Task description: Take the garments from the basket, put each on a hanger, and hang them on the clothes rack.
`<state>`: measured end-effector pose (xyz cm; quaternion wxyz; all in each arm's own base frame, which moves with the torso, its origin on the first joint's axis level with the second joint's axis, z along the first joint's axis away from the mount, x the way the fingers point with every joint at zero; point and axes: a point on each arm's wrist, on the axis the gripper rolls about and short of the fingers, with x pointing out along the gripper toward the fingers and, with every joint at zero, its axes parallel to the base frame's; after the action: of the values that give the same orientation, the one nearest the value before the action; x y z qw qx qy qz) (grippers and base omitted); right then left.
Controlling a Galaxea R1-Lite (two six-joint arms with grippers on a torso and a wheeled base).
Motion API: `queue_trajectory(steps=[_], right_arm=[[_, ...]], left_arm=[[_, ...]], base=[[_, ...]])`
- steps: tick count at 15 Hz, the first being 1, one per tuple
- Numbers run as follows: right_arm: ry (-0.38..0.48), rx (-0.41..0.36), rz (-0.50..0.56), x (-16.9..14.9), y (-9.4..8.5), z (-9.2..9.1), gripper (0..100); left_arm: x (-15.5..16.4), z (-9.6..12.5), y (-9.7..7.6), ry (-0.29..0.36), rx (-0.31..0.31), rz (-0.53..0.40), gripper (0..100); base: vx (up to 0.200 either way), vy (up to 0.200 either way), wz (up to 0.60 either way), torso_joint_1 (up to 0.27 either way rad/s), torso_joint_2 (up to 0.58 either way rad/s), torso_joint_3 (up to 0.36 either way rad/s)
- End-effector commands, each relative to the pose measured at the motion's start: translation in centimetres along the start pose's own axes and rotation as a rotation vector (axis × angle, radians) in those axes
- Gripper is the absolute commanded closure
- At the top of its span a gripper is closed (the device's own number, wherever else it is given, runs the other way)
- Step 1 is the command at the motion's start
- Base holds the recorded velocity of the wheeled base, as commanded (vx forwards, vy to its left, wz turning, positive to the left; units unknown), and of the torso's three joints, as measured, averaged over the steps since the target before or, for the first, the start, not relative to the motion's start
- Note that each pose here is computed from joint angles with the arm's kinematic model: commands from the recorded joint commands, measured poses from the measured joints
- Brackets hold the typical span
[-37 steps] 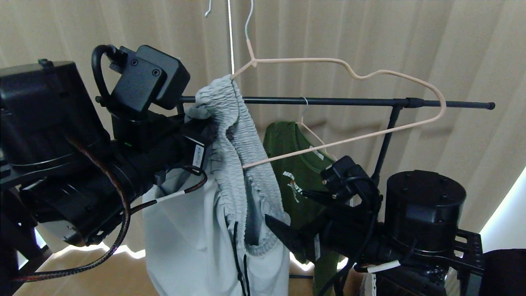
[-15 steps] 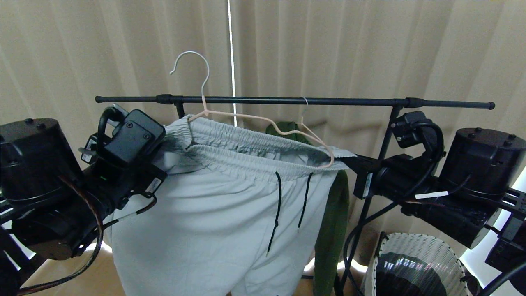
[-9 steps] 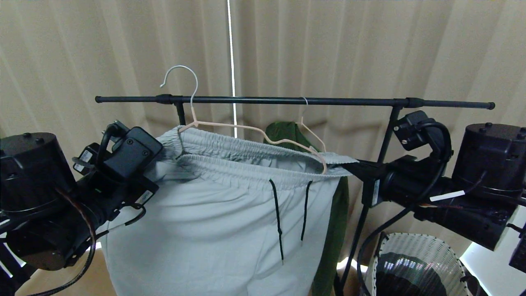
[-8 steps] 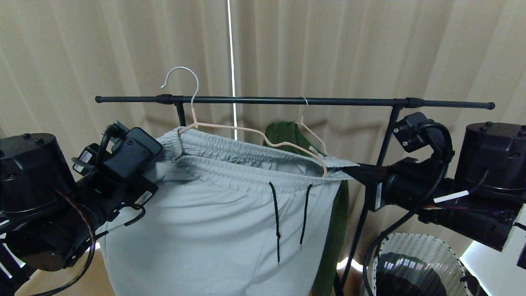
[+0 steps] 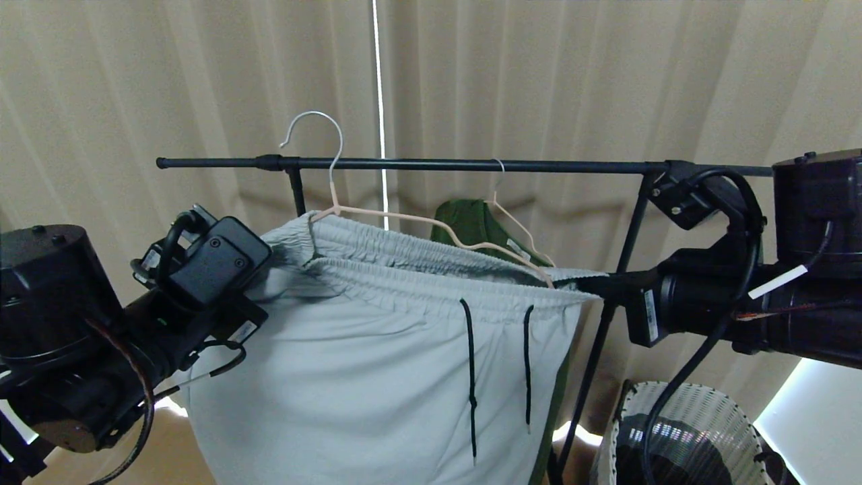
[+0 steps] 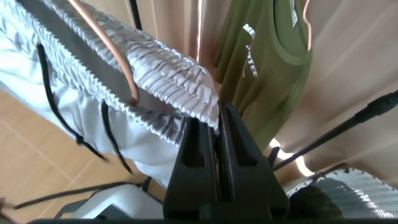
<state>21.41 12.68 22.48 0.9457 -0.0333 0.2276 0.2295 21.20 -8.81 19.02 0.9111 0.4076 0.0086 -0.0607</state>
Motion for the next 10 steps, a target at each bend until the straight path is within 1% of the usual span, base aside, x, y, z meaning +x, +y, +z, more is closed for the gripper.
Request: queue_trajectory(steps=[1,2,3,4,6,9,10], right_arm=[[0.014,0.000,-0.001,0.9,0.1,0.1,100],[0.059,-0.001,-0.007,1.8,0.1,-0.4,100],[0.079,0.000,-0.007,1.8,0.1,-0.6,100],[0.106,0.009,-0.009,1.9,0.1,-0.8,100],[0.124,0.022,-0.011,2.4,0.1,-0.8,100],[0.137,0.022,-0.011,2.8,0.2,-0.9,100],[0.137,0.021,-0.011,2.9,0.2,-0.9,100]], left_arm=[[0.0,0.3,-0.3,-0.027,-0.003,-0.011,100],[0.1,0.6,-0.3,-0.095,-0.008,-0.033,100],[0.0,0.7,-0.2,-0.109,-0.011,-0.038,100],[0.1,1.0,-0.1,-0.139,-0.015,-0.049,100],[0.1,1.4,0.0,-0.203,-0.024,-0.056,100],[0.5,1.7,-0.6,-0.280,-0.029,-0.084,100],[0.7,1.6,-0.9,-0.291,-0.025,-0.102,100]], base=[[0.000,0.000,0.00,0.000,0.00,0.000],[0.000,0.000,0.00,0.000,0.00,0.000],[0.000,0.000,0.00,0.000,0.00,0.000],[0.000,0.000,0.00,0.000,0.00,0.000],[0.000,0.000,0.00,0.000,0.00,0.000],[0.000,0.000,0.00,0.000,0.00,0.000],[0.000,0.000,0.00,0.000,0.00,0.000]])
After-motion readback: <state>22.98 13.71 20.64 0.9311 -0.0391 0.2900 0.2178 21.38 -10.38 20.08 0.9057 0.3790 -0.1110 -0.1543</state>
